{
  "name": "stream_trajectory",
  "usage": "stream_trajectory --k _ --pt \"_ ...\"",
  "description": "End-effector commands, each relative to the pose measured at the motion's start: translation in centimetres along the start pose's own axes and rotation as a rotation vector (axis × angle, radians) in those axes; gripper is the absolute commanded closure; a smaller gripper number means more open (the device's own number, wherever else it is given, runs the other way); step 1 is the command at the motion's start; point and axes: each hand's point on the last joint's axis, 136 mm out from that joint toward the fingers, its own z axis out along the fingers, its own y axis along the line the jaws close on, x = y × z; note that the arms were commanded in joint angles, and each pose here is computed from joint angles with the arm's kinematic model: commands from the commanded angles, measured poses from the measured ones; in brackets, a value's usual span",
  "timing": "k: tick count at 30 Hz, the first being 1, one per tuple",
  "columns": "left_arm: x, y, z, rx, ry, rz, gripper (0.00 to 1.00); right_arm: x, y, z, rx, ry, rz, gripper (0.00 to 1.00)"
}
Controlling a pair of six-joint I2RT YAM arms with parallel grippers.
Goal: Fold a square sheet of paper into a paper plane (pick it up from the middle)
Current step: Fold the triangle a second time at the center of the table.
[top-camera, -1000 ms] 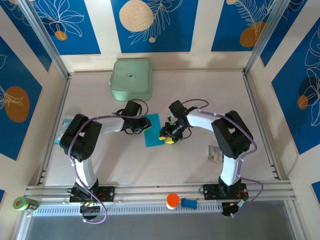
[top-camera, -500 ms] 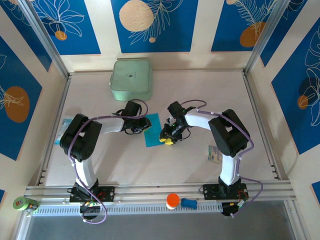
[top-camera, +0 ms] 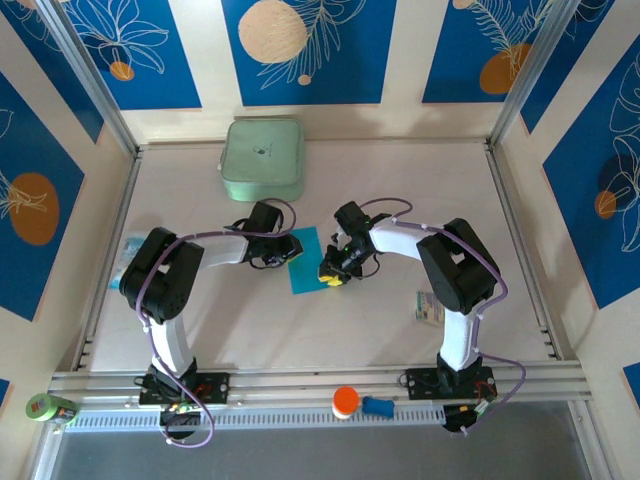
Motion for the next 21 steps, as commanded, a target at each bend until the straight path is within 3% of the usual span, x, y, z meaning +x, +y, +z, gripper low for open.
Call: stream_trajectory --k 1,4,7,10,14,21 --pt "1.0 2.5 0.8 -0.064 0.04 -0.039 0.76 -0.4 0.2 -0.2 -0.014 -0.008 0.016 0.84" --pt "1.0 1.7 0.5 -0.031 0.054 -0.046 0.76 -0.3 0.1 -0.5 -0.004 -0.014 0.022 0.9" --pt "0.4 -1.6 -0.6 0.085 0.063 -0.031 0.74 -0.1 -0.4 -0.9 0.017 -0.018 0.033 0.99" --pt "-0.9 -4.0 -2.4 0.135 0.03 0.025 0.71 0.1 -0.9 -1.7 0.029 -0.025 0.048 1.0" --pt "-1.9 -2.7 -3.0 0.051 -0.013 0.056 0.7 0.4 -1.1 -2.2 0.029 -0.028 0.052 1.0" --pt "-1.4 -1.1 -0.9 0.037 0.053 0.04 0.74 0.4 -0.2 -2.2 0.001 -0.028 0.04 1.0"
